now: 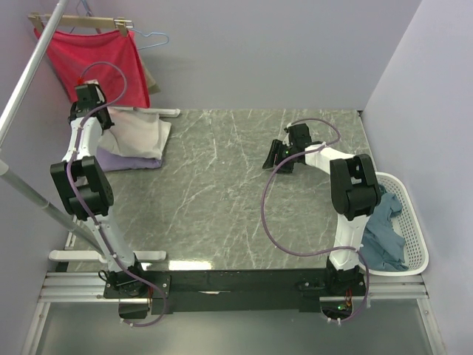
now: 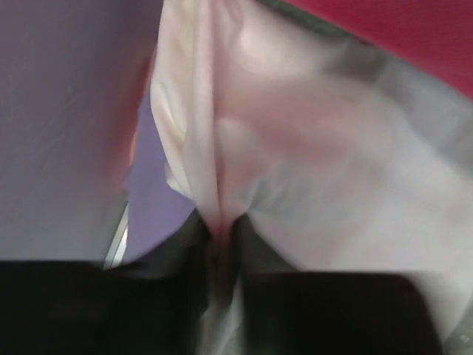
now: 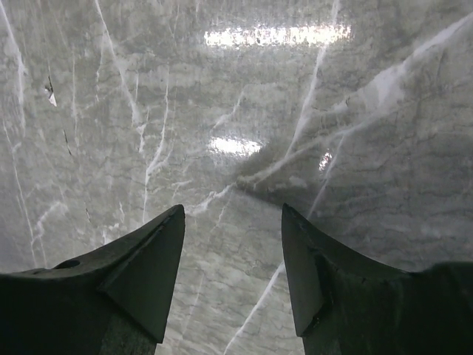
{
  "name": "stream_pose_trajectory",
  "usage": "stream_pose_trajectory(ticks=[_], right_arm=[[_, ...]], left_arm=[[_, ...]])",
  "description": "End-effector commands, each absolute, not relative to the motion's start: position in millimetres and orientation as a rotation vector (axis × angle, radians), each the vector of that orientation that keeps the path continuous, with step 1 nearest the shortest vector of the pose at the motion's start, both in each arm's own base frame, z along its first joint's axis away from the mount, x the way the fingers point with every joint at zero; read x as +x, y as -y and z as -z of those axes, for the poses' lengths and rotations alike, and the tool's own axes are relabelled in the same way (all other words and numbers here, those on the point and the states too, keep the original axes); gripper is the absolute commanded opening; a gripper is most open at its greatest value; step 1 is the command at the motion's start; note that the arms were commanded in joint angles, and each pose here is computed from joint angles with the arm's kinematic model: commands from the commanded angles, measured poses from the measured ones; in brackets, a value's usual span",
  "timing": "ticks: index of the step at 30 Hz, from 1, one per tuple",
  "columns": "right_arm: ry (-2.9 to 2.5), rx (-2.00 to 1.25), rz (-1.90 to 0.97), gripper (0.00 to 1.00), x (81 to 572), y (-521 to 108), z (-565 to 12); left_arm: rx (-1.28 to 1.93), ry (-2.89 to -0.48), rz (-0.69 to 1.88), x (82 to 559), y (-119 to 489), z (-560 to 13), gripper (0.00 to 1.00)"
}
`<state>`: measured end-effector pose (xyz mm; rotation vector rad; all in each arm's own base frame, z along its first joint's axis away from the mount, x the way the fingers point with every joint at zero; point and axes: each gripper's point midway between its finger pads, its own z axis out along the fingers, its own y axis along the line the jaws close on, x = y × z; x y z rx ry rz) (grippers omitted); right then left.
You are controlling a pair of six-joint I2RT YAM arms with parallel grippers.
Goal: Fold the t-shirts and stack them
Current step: Put the neatly folded tshirt into the corner of the board with the left arm
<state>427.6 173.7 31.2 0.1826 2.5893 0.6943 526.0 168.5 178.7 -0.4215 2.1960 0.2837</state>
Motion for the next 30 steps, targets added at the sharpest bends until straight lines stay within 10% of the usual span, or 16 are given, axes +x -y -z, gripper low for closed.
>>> stream_pose_trajectory(ticks=[1, 2, 3, 14, 17, 30], right_arm=[[-2.598, 0.171, -0.694, 0.62, 430.8, -176.2, -29.6], [-2.6, 0.17, -0.692, 0.62, 430.7, -176.7, -29.2], [-2.601, 0.171, -0.685, 0.62, 430.2, -175.8, -29.4], [-2.464, 0.168, -0.543, 0.65, 429.7, -156.9, -81.8], [-2.389, 0.158, -0.471, 0.99, 424.2, -149.1, -109.4], [-2.034, 0.225, -0.133, 1.0, 367.2, -80.7, -204.9]], left_arm=[[-0.552, -2.212, -0.391, 517.6, -195.2, -174.5, 0.57], [-0.585, -2.254, -0.404, 509.9, -194.6, -166.2, 0.95], [-0.632, -2.251, -0.411, 508.8, -197.0, -168.5, 1.0], [-0.493, -1.942, -0.079, 481.1, -74.8, -290.3, 0.99], [-0.355, -1.899, 0.025, 470.6, -2.8, -317.2, 0.99], [-0.042, -1.945, 0.543, 397.5, 157.4, -258.2, 1.0]])
